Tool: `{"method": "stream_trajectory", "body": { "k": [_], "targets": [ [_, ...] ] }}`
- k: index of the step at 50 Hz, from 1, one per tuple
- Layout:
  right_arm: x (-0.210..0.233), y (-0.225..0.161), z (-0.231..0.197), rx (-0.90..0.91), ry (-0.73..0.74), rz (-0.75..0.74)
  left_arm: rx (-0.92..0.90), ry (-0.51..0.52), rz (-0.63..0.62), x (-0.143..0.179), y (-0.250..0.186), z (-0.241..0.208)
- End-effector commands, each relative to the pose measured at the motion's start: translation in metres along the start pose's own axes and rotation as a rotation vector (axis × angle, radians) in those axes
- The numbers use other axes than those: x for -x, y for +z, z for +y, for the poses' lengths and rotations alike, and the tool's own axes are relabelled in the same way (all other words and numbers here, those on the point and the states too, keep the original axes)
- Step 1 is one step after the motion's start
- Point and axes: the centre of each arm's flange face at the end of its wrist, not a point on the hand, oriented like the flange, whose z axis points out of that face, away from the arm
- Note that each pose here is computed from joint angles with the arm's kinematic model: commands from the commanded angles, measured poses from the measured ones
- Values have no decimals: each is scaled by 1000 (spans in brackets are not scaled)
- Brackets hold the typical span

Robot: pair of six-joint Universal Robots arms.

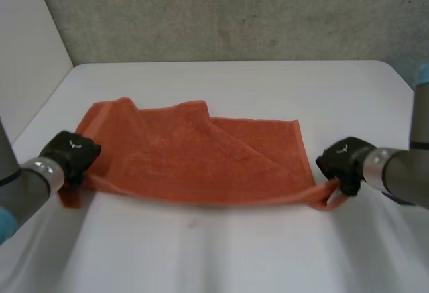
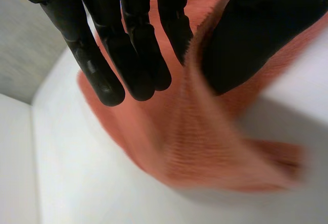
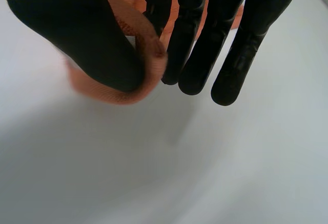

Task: Fold the laundry

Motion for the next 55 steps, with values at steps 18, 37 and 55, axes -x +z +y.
{"method": "stream_trajectory", "body": {
  "k": [18, 37, 55],
  "targets": [
    [-124, -112, -160, -1001, 291, 619, -915, -242, -468, 129, -43, -193],
    [-27, 4, -12, -280, 239, 239, -283, -259, -3, -39, 35, -9],
    [-46, 9, 22, -194, 282, 257, -224, -167, -31, -37, 35, 8]
  ]
}}
